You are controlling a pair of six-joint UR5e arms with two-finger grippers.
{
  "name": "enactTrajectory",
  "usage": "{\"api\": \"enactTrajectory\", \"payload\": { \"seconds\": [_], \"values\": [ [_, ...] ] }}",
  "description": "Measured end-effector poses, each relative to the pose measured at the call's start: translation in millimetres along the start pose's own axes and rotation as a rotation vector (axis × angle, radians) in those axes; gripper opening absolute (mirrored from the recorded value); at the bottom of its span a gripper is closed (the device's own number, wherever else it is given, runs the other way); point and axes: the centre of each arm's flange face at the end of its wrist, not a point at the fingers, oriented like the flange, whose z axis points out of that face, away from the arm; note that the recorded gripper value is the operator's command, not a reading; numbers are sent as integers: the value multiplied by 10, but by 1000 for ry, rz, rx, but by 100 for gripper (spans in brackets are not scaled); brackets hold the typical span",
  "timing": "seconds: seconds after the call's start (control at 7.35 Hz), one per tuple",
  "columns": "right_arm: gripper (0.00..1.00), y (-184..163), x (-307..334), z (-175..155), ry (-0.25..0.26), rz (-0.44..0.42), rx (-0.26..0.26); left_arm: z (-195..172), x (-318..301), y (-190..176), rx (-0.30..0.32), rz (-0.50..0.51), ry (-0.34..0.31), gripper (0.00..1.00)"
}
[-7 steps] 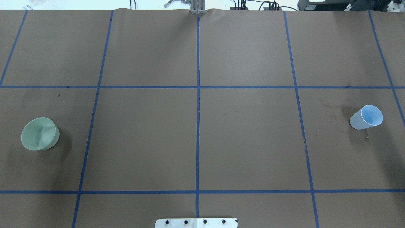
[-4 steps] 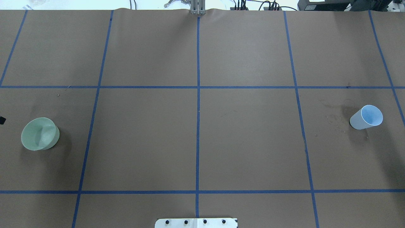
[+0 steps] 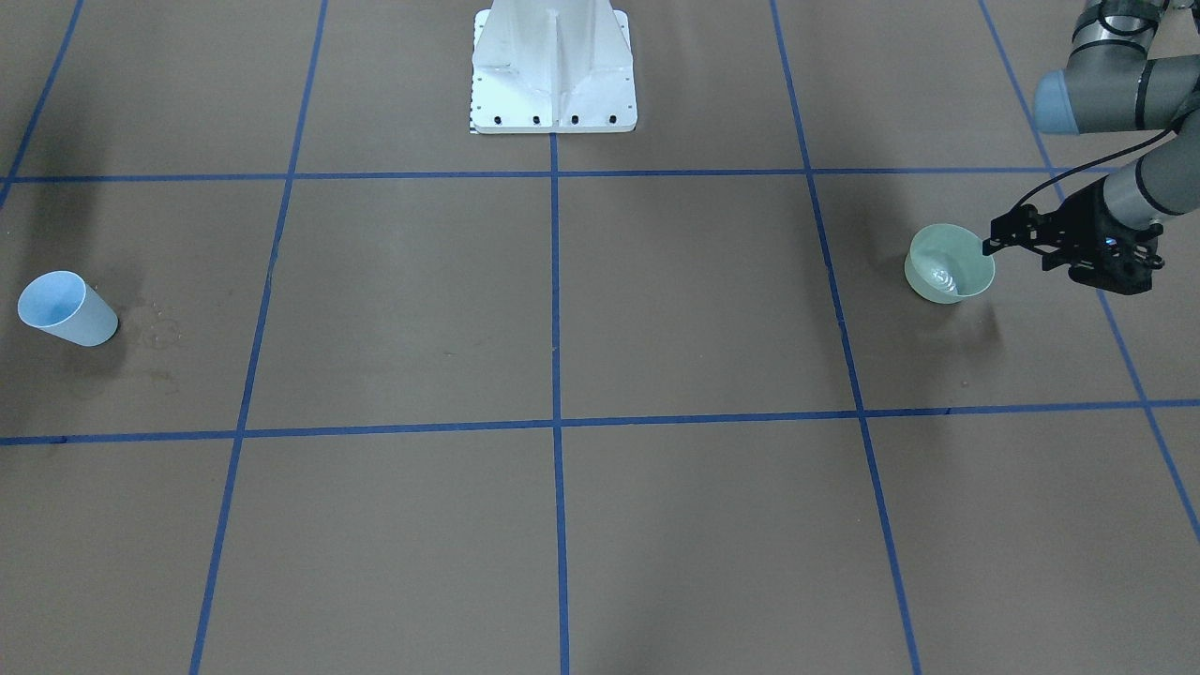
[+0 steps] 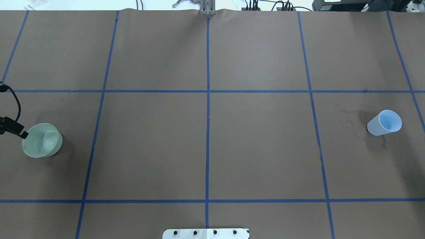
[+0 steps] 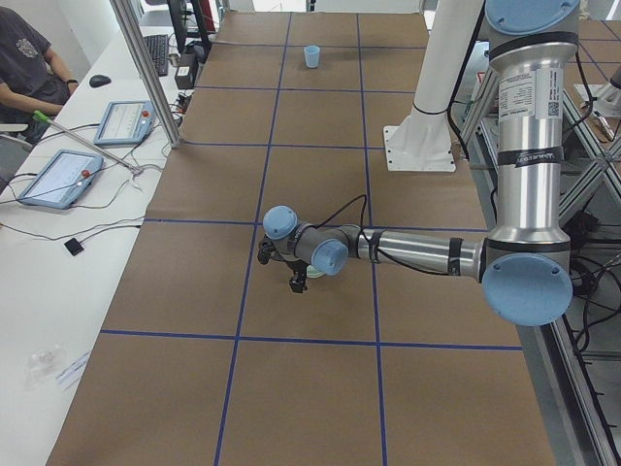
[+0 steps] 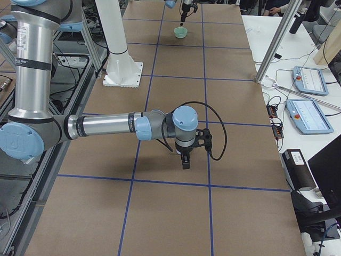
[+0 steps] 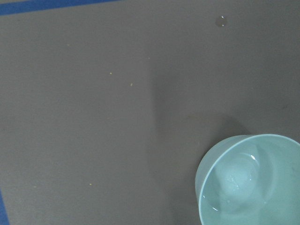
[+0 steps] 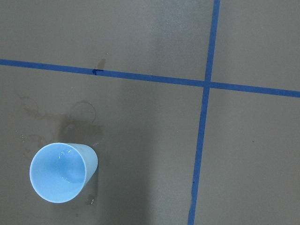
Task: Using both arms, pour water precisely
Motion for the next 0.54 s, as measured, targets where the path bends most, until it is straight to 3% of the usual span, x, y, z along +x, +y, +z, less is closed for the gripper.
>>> {"api": "enactTrajectory", "payload": {
  "seconds": [0.14,0.41,0.54],
  "values": [
    [99,0,-2,5,0,0,-1,79,51,-44,-13,1,1,87],
    [99,1,1,23,1,2,-6,179,73,-123,-28,-2,0,21],
    [99,1,-1,36,1,2,-8,195,80,-142,-30,-2,0,0]
  ]
}}
